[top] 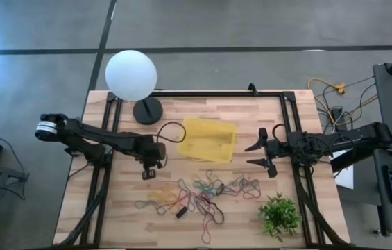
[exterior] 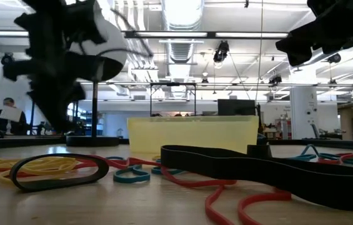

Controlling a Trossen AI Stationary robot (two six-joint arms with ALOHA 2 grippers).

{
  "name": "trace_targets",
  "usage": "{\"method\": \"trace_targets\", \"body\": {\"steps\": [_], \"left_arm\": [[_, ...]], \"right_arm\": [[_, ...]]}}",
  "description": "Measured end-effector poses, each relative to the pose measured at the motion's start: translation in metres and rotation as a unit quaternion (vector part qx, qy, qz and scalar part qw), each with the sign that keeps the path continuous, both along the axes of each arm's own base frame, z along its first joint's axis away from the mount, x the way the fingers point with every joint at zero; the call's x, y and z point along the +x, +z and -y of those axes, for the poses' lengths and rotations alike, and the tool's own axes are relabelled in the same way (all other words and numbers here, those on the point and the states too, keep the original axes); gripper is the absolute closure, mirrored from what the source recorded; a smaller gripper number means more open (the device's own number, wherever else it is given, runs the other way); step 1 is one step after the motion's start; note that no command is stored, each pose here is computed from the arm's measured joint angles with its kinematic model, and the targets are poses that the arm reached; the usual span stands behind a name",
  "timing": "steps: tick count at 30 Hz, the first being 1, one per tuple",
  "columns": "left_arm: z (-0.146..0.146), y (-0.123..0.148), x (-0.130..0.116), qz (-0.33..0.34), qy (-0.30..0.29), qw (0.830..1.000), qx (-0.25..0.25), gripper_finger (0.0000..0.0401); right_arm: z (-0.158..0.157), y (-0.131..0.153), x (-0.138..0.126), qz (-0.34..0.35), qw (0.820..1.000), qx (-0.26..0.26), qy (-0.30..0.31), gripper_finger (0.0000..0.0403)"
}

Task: Pick and place rubber bands into bin
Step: Put the black rubber band into the yellow bin

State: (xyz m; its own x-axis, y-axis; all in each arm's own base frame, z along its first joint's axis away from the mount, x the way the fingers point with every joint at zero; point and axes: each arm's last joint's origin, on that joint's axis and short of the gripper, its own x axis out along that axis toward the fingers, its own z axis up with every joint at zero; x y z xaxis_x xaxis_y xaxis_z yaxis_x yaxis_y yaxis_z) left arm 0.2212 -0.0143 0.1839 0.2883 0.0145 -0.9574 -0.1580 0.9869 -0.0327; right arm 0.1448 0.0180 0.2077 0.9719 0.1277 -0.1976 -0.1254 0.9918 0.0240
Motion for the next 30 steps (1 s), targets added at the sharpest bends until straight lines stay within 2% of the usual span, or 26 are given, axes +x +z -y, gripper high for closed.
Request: {"method": "trace_targets", "body": {"steps": [3,6,10,14,19,23,30], "left_arm": [[-0.001,0.016,0.011,0.037,-0.019,0.999,0.027,0.04],[-0.001,0.033,0.027,0.107,-0.048,0.992,0.055,0.04],[-0.002,0.053,0.046,0.214,-0.081,0.968,0.097,0.04],[-0.008,0.063,0.057,0.285,-0.066,0.946,0.143,0.0401],[-0.013,0.058,0.07,0.303,-0.031,0.935,0.182,0.0401],[-0.014,0.041,0.086,0.301,-0.016,0.932,0.201,0.0401],[-0.021,0.015,0.112,0.269,0.028,0.926,0.262,0.0401]], "right_arm": [[0.0,0.0,0.0,0.0,1.0,0.0,0.0,0.0212],[0.0,0.0,0.0,0.0,1.0,-0.001,0.0,0.0211],[0.0,0.0,0.0,0.0,1.0,-0.002,0.0,0.0212],[0.0,0.0,0.0,0.0,1.0,-0.002,0.0,0.0211],[0.0,0.0,0.0,0.0,1.0,-0.002,0.0,0.0211],[0.0,0.0,0.0,-0.001,1.0,-0.004,0.0,0.0211],[0.0,-0.001,0.0,-0.003,1.0,-0.004,-0.001,0.0212]]}}
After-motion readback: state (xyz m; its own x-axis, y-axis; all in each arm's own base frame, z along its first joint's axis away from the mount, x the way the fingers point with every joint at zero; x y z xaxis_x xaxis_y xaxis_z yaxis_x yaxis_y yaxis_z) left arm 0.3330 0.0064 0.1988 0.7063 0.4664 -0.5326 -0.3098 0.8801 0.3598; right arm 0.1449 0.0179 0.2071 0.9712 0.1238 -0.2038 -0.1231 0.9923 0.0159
